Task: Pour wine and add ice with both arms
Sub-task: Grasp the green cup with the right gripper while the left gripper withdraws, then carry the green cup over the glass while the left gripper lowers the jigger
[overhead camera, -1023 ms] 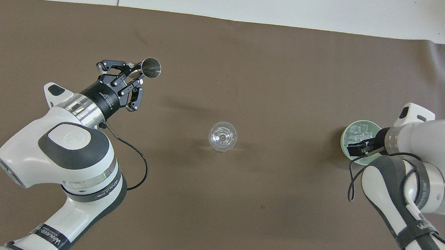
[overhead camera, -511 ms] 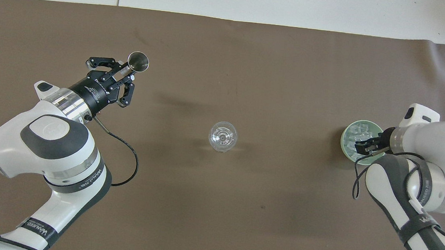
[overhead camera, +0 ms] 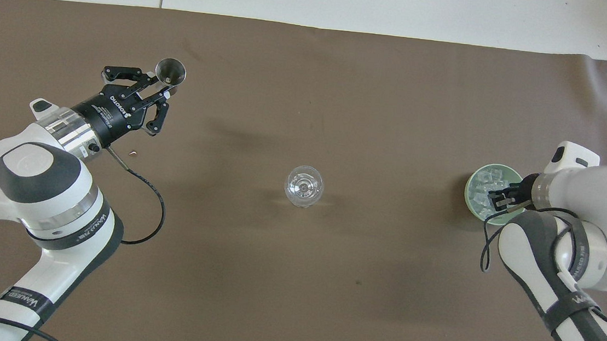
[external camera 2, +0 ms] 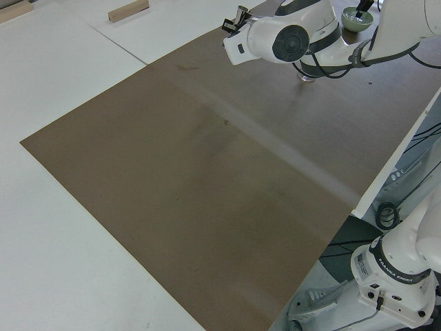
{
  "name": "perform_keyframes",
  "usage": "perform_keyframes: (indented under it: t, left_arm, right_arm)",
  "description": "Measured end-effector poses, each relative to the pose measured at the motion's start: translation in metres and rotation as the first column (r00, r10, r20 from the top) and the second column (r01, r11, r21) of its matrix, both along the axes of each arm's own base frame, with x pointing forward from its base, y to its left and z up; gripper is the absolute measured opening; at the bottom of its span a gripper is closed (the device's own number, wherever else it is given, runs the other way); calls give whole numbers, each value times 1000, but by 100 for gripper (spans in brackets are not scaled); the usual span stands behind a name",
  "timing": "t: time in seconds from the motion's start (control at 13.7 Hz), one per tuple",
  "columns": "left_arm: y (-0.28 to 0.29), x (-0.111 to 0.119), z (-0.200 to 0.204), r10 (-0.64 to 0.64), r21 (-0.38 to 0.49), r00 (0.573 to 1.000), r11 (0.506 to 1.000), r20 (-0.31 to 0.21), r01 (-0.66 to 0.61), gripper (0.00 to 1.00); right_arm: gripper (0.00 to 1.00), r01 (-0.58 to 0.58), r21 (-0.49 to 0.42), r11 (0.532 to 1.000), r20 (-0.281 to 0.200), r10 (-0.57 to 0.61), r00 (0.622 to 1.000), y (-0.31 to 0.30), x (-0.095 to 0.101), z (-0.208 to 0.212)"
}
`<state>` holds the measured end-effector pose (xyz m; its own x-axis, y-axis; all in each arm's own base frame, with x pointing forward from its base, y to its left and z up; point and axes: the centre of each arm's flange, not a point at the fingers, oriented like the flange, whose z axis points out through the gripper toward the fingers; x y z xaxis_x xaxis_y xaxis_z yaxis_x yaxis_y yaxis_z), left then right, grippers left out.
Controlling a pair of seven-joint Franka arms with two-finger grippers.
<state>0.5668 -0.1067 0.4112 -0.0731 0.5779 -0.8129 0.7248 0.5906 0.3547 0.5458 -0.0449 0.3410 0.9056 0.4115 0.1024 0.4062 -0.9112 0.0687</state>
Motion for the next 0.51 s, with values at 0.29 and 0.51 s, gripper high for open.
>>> perform_keyframes:
  t: [0.29, 0.51]
  left_arm:
    - [27, 18, 17, -135, 2, 987, 991, -84, 136, 21]
    - [56, 24, 25, -199, -20, 974, 980, -104, 198, 21]
  right_arm:
    - [44, 0, 0, 1000, 0, 0, 1000, 0, 0, 0]
    - [37, 0, 0, 1000, 0, 0, 1000, 0, 0, 0]
